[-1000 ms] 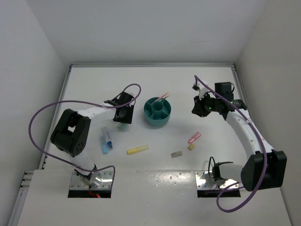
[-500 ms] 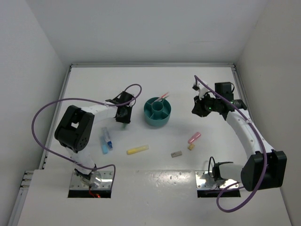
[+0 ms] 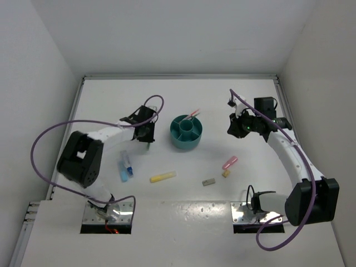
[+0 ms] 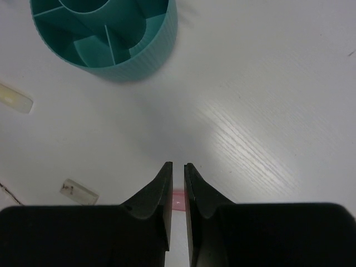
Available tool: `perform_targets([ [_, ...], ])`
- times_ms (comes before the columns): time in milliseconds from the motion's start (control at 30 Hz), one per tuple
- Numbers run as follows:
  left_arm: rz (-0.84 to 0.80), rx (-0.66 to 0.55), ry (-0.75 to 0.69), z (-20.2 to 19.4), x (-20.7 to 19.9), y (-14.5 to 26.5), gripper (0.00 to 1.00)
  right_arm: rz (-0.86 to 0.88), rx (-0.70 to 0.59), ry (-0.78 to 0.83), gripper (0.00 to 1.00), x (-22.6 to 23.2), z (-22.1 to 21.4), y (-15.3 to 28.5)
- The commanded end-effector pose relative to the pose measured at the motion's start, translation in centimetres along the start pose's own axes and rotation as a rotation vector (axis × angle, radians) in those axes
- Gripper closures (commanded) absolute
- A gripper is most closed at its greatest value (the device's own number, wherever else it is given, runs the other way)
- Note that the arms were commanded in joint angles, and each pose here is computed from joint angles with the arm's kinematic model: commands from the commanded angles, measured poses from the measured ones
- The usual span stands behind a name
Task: Sort the stationery into containers
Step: Grab a piece of stationery with the left arm, then place the stationery into the container
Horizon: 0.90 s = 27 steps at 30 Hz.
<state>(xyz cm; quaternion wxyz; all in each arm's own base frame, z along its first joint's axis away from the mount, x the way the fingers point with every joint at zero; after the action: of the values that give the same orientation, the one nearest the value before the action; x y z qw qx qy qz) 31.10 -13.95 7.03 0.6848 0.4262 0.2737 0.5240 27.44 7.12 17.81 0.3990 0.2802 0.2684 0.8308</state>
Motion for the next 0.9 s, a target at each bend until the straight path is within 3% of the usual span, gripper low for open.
perform_targets([
  [0,-0.172,-0.346,0.076,5.6,-1.2,7.4,1.0,-0.003,-0.072,0.058,0.86,0.2,2.2,1.0],
  [100,-0.283,-0.6,0.109,8.2,-2.0,11.5,1.0,-0.003,-0.072,0.058,0.9,0.2,2.2,1.0],
  [133,-0.324,-0.762,0.122,10.0,-2.1,14.4,1.0,-0.003,-0.072,0.058,0.9,0.2,2.2,1.0],
  [200,-0.37,-0.853,0.113,9.6,-2.5,15.0,1.0,-0.003,-0.072,0.058,0.91,0.2,2.2,1.0],
  [233,-0.406,-0.999,0.094,10.9,-2.7,16.7,1.0,-0.003,-0.072,0.058,0.91,0.2,2.2,1.0],
  [367,-0.475,-1.087,0.063,10.5,-4.0,15.8,1.0,-0.003,-0.072,0.058,0.91,0.2,2.2,1.0],
  [533,-0.573,-1.057,0.04,11.7,-6.2,13.8,1.0,-0.003,-0.072,0.058,0.91,0.2,2.2,1.0],
  [867,-0.546,-1.022,0.048,12.4,-7.2,11.0,1.0,-0.003,-0.072,0.058,0.91,0.2,2.2,1.0],
])
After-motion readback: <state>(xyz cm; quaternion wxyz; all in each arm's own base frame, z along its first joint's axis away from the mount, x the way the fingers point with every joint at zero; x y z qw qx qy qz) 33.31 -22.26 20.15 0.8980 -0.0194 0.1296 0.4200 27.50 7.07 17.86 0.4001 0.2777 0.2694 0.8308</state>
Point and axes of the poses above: each gripper's point midway between its finger pads, its own y axis back along the fingers, its own x axis along the line the jaws close on, z = x × y, the point moved 5 cm from there along y, back along the fingers, and after that the axes turned 13 degrees about -y, right-handed, at the moved point
